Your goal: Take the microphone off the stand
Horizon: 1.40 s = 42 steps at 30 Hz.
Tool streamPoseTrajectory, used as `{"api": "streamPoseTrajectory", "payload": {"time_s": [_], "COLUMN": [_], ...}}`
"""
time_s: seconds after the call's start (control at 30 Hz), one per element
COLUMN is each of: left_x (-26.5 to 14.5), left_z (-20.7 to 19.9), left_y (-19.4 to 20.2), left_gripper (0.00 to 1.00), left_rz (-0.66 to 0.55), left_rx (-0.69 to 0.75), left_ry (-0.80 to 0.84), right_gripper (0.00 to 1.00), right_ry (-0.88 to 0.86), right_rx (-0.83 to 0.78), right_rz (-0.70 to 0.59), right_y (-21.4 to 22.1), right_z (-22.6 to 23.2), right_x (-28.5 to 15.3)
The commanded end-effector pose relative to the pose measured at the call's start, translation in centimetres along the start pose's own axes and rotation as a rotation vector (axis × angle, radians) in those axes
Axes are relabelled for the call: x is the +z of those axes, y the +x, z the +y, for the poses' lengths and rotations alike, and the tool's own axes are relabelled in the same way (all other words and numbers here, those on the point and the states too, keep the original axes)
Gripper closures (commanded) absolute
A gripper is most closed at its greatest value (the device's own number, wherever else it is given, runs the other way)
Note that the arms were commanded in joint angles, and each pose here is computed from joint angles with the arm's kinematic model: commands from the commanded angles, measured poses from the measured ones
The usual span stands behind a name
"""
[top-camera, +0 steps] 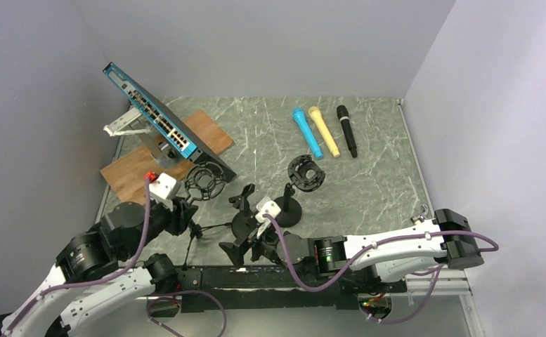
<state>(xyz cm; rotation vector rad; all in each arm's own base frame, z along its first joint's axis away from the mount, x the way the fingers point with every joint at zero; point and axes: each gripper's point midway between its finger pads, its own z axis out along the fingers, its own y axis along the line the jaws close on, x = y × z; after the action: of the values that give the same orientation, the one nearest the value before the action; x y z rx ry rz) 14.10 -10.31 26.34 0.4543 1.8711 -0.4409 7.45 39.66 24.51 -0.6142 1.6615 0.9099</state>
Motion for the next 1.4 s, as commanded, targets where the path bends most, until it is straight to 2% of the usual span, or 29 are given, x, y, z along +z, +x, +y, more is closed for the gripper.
{"api": "streamPoseTrajectory", "payload": {"time_s": [0.0,0.1,0.37,0.47,0.57,0.7,0.8,0.97,1.1,1.17,1.37], "left_x": [1.3,1.5,0.4,-0.4,-1.1,-2.2,-3.1,-4.0,-3.7,-3.0,-1.2], "left_z": [-2.4,-2.0,-0.2,-0.1,-0.4,-0.5,0.2,1.3,1.5,1.5,1.8], "left_y": [-1.3,-0.8,-0.5,-1.2,-2.1,-3.4,-4.5,-6.5,-7.2,-7.0,-5.1], "left_gripper": [0.88,0.84,0.46,0.35,0.27,0.21,0.20,0.39,0.44,0.44,0.33], "left_rz": [-0.029,-0.015,-0.013,-0.034,-0.044,-0.067,-0.093,-0.163,-0.175,-0.155,-0.077], "left_rx": [-0.014,-0.034,-0.118,-0.130,-0.139,-0.153,-0.180,-0.213,-0.184,-0.161,-0.112], "left_ry": [0.096,0.068,-0.025,-0.021,0.002,0.022,-0.007,-0.059,-0.081,-0.091,-0.144], "right_gripper": [0.03,0.03,0.03,0.03,0.02,0.03,0.03,0.02,0.02,0.02,0.02], "right_ry": [-0.001,0.000,-0.001,-0.002,-0.003,-0.002,-0.004,-0.008,-0.013,-0.016,-0.024], "right_rx": [0.034,0.035,0.036,0.035,0.036,0.036,0.037,0.037,0.034,0.034,0.036], "right_rz": [-0.047,-0.046,-0.045,-0.049,-0.048,-0.042,-0.043,-0.047,-0.041,-0.039,-0.037], "right_y": [-1.8,-1.8,-1.8,-2.0,-2.0,-1.8,-1.9,-2.0,-1.9,-1.8,-1.8], "right_z": [0.1,0.0,0.1,0.1,0.1,0.1,0.2,0.3,0.4,0.5,0.6], "right_x": [-0.5,-0.6,-0.6,-0.6,-0.6,-0.5,-0.5,-0.5,-0.4,-0.4,-0.5]}}
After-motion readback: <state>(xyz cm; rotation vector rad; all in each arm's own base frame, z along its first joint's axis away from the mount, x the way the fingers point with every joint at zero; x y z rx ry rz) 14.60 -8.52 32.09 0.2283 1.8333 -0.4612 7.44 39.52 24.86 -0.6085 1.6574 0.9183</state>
